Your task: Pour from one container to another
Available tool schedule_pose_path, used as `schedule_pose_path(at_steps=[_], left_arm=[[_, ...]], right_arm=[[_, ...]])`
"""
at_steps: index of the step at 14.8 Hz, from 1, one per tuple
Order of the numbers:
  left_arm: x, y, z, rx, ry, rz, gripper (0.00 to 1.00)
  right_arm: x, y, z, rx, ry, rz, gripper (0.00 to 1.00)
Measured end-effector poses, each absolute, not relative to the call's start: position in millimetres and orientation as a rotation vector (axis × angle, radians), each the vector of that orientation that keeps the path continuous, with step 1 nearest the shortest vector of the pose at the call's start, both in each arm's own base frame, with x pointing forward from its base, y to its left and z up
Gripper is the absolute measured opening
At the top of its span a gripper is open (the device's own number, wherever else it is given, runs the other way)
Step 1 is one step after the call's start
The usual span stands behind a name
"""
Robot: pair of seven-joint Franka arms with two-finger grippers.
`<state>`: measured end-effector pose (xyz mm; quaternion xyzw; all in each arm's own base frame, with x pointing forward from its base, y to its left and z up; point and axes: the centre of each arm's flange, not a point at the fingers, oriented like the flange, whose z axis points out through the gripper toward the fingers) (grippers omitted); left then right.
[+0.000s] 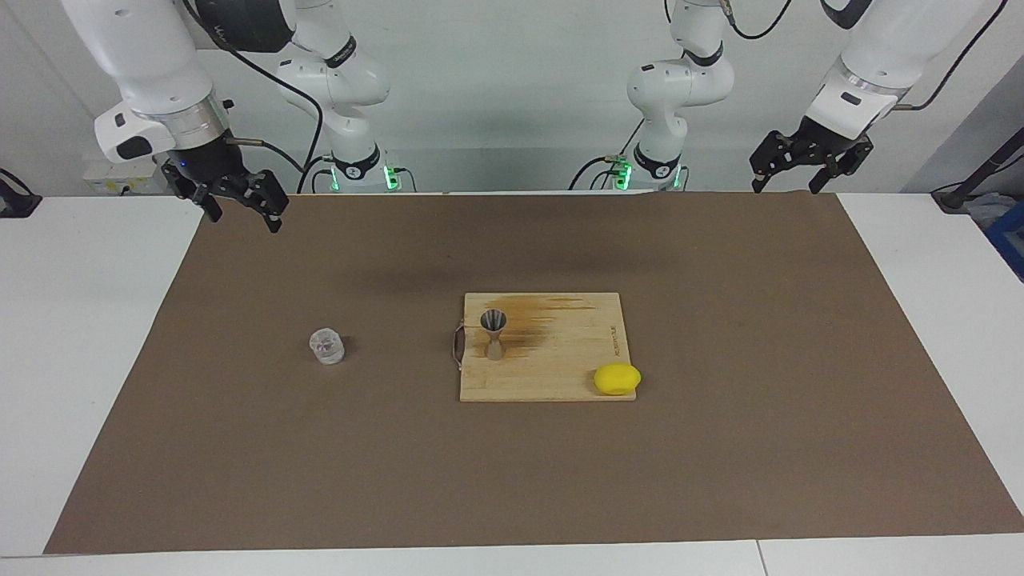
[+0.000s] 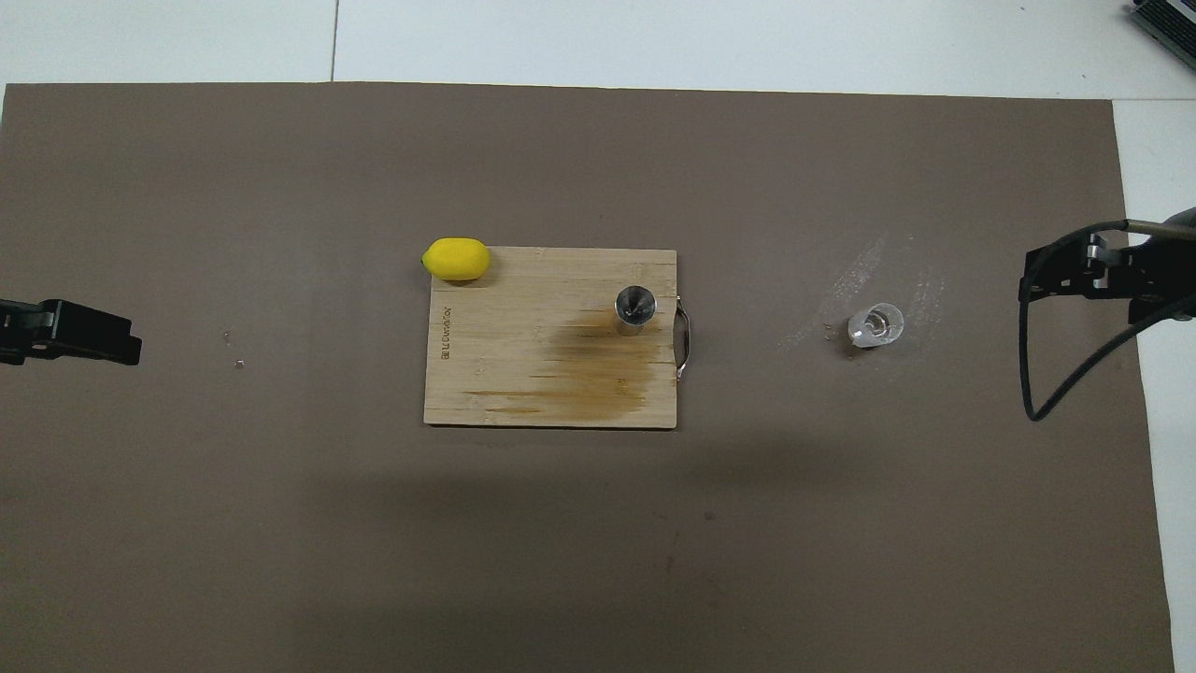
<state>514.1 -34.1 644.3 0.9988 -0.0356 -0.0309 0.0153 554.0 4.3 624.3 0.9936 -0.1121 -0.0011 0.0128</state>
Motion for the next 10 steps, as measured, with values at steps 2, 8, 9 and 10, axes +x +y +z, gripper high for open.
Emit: schedule_pose_path(at_steps=[2, 8, 9, 10], left_arm=[[514.1, -34.1, 644.3, 3.107, -0.111, -0.096, 1.00], [514.1, -34.1, 644.3, 3.107, -0.111, -0.096, 1.00], [514.1, -34.1, 644.3, 3.107, -0.111, -0.096, 1.00], [514.1, -34.1, 644.3, 3.107, -0.111, -0.096, 1.00]], right_arm=[[553.5, 5.9, 623.4, 3.096, -0.344, -0.011, 1.00], [553.2, 6.8, 622.6, 3.104, -0.302, -0.018, 1.00], [553.2, 6.9, 622.6, 3.104, -0.302, -0.018, 1.00], [553.2, 7.1, 622.6, 3.105, -0.301, -0.018, 1.00]])
